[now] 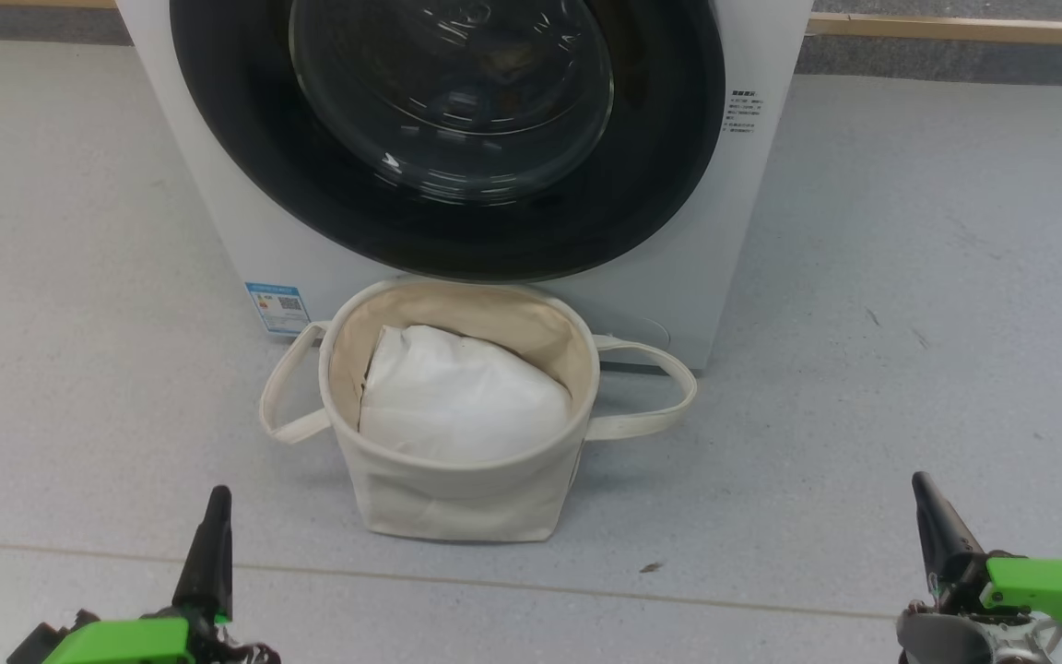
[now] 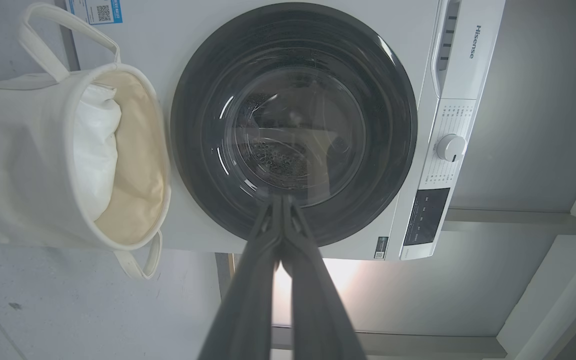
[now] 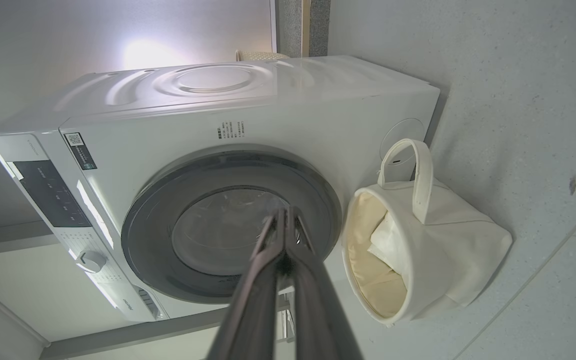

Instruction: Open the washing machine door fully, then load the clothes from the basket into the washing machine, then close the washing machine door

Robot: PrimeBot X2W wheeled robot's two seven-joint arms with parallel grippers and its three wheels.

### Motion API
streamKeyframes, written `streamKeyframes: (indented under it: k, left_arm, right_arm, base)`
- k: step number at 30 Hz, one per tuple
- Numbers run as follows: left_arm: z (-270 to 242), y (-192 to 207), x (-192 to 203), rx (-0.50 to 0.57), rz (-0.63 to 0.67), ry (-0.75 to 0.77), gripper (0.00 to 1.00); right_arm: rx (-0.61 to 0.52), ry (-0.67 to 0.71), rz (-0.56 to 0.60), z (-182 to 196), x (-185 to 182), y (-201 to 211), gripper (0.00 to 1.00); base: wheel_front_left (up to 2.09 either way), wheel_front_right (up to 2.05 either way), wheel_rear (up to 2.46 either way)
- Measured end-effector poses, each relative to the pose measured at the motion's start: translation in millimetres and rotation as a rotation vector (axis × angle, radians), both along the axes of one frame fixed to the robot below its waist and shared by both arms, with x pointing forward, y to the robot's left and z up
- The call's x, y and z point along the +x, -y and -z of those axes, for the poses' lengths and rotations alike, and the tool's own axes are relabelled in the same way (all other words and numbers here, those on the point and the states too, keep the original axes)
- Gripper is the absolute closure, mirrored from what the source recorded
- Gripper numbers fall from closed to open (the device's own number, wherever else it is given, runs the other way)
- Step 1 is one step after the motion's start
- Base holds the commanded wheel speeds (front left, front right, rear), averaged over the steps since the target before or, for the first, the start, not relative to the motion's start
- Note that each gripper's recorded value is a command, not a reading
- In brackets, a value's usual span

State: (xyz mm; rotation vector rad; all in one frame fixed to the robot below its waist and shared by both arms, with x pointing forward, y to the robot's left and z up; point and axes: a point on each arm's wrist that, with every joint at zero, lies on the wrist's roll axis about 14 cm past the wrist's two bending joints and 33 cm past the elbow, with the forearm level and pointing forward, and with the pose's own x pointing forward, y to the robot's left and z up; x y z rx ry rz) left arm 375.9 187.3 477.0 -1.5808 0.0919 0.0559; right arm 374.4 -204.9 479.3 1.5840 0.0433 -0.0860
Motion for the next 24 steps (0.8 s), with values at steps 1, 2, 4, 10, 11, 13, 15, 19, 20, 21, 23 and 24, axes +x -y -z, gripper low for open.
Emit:
streamKeyframes:
  k: [1,2,4,10,11,13,15,19,20,21,23,24]
  left_arm:
    - [0.0,0.0,0.0,0.000,0.000,0.000,1.00]
    - [0.0,0.0,0.0,0.000,0.000,0.000,1.00]
    - [0.0,0.0,0.0,0.000,0.000,0.000,1.00]
    - [0.0,-0.1,0.0,0.000,0.000,0.000,1.00]
    - [0.0,-0.1,0.0,0.000,0.000,0.000,1.00]
    - [0.0,-0.1,0.0,0.000,0.000,0.000,1.00]
    - [0.0,-0.1,0.0,0.000,0.000,0.000,1.00]
    - [0.0,-0.1,0.0,0.000,0.000,0.000,1.00]
    - [0.0,-0.1,0.0,0.000,0.000,0.000,1.00]
    - [0.0,-0.1,0.0,0.000,0.000,0.000,1.00]
    - [0.0,-0.1,0.0,0.000,0.000,0.000,1.00]
    - [0.0,-0.1,0.0,0.000,0.000,0.000,1.00]
  right_arm:
    - [0.000,0.000,0.000,0.0,0.0,0.0,1.00]
    - [0.000,0.000,0.000,0.0,0.0,0.1,1.00]
    - [0.000,0.000,0.000,0.0,0.0,0.1,1.00]
    - [0.000,0.000,0.001,0.0,0.0,0.2,1.00]
    - [0.000,0.000,0.001,0.0,0.0,0.2,1.00]
    - [0.000,0.000,0.001,0.0,0.0,0.3,1.00]
    - [0.000,0.000,0.001,0.0,0.0,0.3,1.00]
    - [0.000,0.000,0.002,0.0,0.0,0.5,1.00]
    - [0.000,0.000,0.002,0.0,0.0,0.6,1.00]
    - [0.000,0.000,0.002,0.0,-0.1,0.7,1.00]
    - [0.000,0.000,0.003,0.0,-0.1,0.9,1.00]
    - [0.000,0.000,0.003,0.0,-0.1,1.0,1.00]
  base:
    - [0.00,0.00,0.00]
    - [0.00,0.00,0.00]
    - [0.00,0.00,0.00]
    - [0.00,0.00,0.00]
    - [0.00,0.00,0.00]
    - [0.00,0.00,0.00]
    - [0.00,0.00,0.00]
    - [0.00,0.00,0.00]
    - [0.00,0.00,0.00]
    - [0.00,0.00,0.00]
    - [0.00,0.00,0.00]
    - [0.00,0.00,0.00]
